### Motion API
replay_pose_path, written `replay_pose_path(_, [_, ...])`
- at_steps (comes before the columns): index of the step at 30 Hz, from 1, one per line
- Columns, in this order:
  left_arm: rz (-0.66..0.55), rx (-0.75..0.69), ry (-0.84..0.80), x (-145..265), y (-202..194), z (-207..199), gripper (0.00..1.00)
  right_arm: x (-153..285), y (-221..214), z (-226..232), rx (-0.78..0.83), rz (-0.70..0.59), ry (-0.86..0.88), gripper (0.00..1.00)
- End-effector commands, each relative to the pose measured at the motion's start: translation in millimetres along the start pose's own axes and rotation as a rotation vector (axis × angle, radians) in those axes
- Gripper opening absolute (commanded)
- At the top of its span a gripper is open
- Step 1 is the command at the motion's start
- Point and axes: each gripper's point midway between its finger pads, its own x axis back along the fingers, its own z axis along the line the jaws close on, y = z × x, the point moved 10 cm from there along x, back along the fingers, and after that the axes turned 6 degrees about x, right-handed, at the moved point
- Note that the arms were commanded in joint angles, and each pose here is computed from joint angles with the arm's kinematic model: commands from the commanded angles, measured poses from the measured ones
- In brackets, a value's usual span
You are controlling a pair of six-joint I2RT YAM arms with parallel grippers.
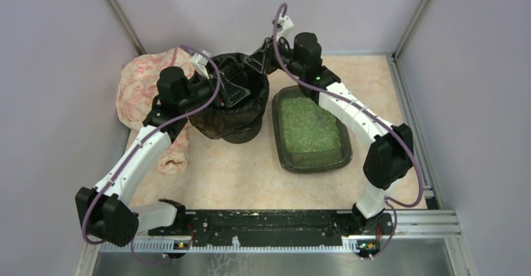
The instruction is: Clean the litter box
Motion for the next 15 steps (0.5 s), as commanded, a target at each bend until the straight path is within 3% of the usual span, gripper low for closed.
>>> replay_pose_path(1, [-0.023, -0.036, -0.020, 1.5, 4.6, -4.4, 0.82, 14.1, 42.5, 54.9, 0.397, -0.111, -0.054, 0.00])
replay_pose_path(3, [-0.021, -0.034, -0.019, 1.1, 4.3, -3.7, 0.82, 14.1, 42.0, 69.9, 0.524, -0.116, -0.086, 0.00])
replay_pose_path(8, [-0.023, -0.036, -0.021, 1.3, 4.4, -4.6, 0.82, 10.7, 41.6, 95.9, 0.643, -0.121, -0.151, 0.00])
replay_pose_path(15, [-0.026, -0.038, -0.021, 2.1, 5.4, -5.5, 0.82, 19.4, 55.9, 109.9, 0.589, -0.205, -0.131, 0.00])
